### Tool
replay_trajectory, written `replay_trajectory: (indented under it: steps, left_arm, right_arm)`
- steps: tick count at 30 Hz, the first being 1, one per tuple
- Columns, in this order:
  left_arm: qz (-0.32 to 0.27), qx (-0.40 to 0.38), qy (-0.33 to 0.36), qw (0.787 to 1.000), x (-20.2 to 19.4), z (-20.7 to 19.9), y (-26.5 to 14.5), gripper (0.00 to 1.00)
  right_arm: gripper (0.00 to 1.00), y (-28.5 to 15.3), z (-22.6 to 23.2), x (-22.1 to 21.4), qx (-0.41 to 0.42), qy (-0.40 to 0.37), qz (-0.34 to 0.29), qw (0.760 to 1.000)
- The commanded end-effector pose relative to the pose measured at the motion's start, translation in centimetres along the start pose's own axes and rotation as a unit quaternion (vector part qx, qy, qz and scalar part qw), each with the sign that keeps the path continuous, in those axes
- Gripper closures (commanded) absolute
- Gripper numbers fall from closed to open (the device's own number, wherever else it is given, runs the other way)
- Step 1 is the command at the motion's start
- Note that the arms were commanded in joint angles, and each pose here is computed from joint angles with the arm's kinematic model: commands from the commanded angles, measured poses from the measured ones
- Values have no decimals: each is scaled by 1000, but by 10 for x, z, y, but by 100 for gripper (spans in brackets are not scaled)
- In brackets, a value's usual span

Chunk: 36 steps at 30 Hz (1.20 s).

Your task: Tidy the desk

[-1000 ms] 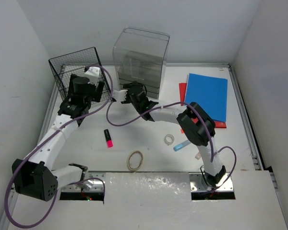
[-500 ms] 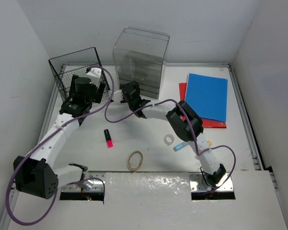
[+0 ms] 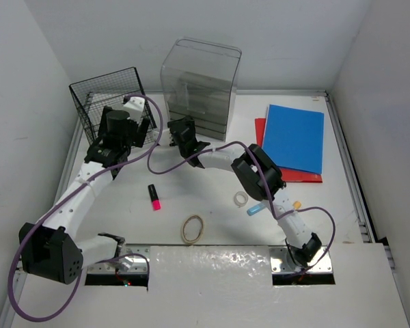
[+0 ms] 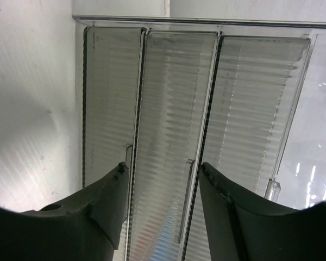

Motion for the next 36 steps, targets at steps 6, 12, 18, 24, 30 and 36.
replay_trajectory:
  steps: [6, 12, 18, 24, 30, 36]
  left_arm:
    - [-43, 12, -12, 999, 13, 7, -10, 12]
    - [-40, 15, -9, 999, 12, 7, -7, 12]
    - [-34, 16, -5, 999, 11, 6, -5, 12]
    - [-36, 19, -6, 999, 11, 7, -6, 12]
    - [-37, 16, -5, 999, 11, 7, -7, 12]
    - [-40, 16, -4, 999, 11, 8, -8, 12]
  right_arm:
    - [64, 7, -14, -10, -28, 14, 28, 999]
    - [83, 3, -2, -16, -26, 15, 36, 999]
    - [100, -10, -3, -13, -33, 37, 33, 998]
    - [100, -34, 10, 0, -29, 52, 9, 998]
    - [100, -68, 14, 16, -35, 64, -9, 997]
    - [100, -98, 31, 16, -27, 69, -8, 997]
Point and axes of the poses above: each gripper's point midway between its finger pads, its own y axis out along the fingers, its own z axis along the line the jaws close on, x = y × z, the point moved 8 cm from there along -y, back along the fingers, and after that the axes turned 6 degrees about -y, right-handed, at the moved point
